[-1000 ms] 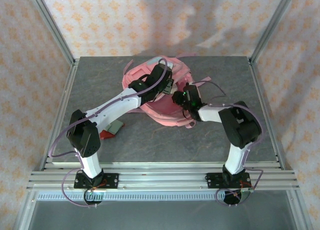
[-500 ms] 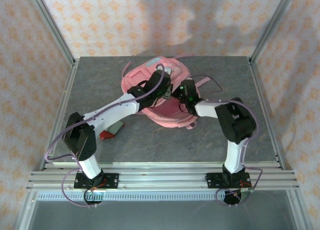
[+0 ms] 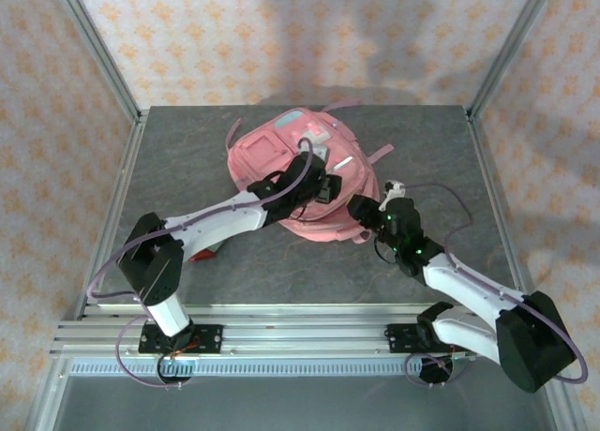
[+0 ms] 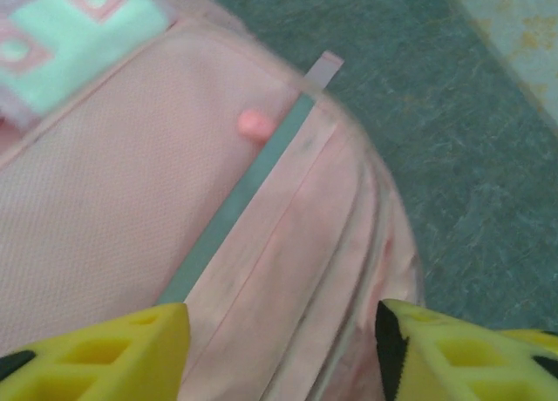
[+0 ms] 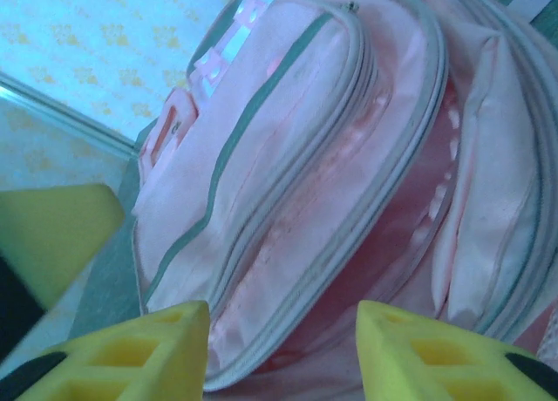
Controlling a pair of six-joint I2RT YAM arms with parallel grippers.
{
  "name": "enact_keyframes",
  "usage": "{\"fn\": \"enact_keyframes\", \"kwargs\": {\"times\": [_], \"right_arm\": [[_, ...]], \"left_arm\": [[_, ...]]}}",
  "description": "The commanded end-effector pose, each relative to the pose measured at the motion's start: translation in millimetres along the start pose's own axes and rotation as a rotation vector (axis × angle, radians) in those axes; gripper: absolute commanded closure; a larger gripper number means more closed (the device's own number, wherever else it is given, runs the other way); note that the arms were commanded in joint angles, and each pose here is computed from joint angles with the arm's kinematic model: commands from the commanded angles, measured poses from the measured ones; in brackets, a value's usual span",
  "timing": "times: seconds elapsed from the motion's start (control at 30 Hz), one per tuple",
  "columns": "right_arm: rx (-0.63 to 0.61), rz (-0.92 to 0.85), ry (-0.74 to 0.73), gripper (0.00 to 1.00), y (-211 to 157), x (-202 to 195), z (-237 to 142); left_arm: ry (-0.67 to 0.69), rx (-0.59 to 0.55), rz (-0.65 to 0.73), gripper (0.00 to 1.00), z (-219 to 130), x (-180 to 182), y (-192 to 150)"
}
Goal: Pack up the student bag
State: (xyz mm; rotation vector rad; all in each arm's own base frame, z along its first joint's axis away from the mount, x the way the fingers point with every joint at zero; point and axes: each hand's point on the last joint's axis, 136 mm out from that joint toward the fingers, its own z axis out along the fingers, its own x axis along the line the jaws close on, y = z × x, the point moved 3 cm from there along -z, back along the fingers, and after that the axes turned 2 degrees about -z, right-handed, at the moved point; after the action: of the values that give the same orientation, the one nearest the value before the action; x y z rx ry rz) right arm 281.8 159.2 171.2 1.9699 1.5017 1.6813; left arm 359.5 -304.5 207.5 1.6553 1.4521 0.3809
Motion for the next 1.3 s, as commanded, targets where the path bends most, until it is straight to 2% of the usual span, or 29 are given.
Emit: {"fn": "enact_keyframes", "kwargs": {"times": [0.0,0.2,0.33,0.6,0.9,0.93,0.97,1.03,1.1,1.13,1.27], "right_arm": [[0.047,-0.013,0.003,0.52,-12.1,1.9,-0.6],[0.077,-0.024,0.074,0.51,-17.5,22.8,14.1],[0.097,-0.029,0.084,0.51,-19.7,27.7,26.1],[0.095,-0.023,0.073,0.51,-21.5,24.5,31.9],[0.078,-0.034,0.069,0.51,-16.8,26.1,29.7],[0.078,-0.035,0.067,0.51,-17.2,25.5,30.3],[0.08,-0.035,0.06,0.51,-18.1,23.8,31.3],[0.088,-0.035,0.045,0.51,-21.1,20.0,34.3],[0.106,-0.028,0.014,0.52,-26.2,13.3,38.6],[0.115,-0.022,-0.007,0.52,-28.7,9.2,40.8],[0.127,-0.003,-0.126,0.56,-34.0,-10.5,49.8]], "left_arm": [[0.026,-0.156,-0.119,0.35,-29.6,27.3,26.8],[0.073,-0.208,-0.357,0.28,-52.5,119.3,12.2],[0.096,-0.265,-0.461,0.26,-59.5,163.1,10.9],[0.139,-0.224,-0.515,0.26,-18.4,193.9,21.0],[0.176,-0.148,-0.612,0.29,32.7,215.0,5.5],[0.177,-0.146,-0.613,0.32,35.7,216.1,5.4],[0.176,-0.137,-0.616,0.41,39.1,217.2,3.9],[0.156,-0.128,-0.621,0.71,42.6,216.3,5.2],[0.128,-0.122,-0.626,0.95,42.1,212.9,7.7],[0.115,-0.119,-0.626,1.0,40.4,210.4,9.0],[0.049,-0.121,-0.634,1.0,23.9,197.6,14.0]]}}
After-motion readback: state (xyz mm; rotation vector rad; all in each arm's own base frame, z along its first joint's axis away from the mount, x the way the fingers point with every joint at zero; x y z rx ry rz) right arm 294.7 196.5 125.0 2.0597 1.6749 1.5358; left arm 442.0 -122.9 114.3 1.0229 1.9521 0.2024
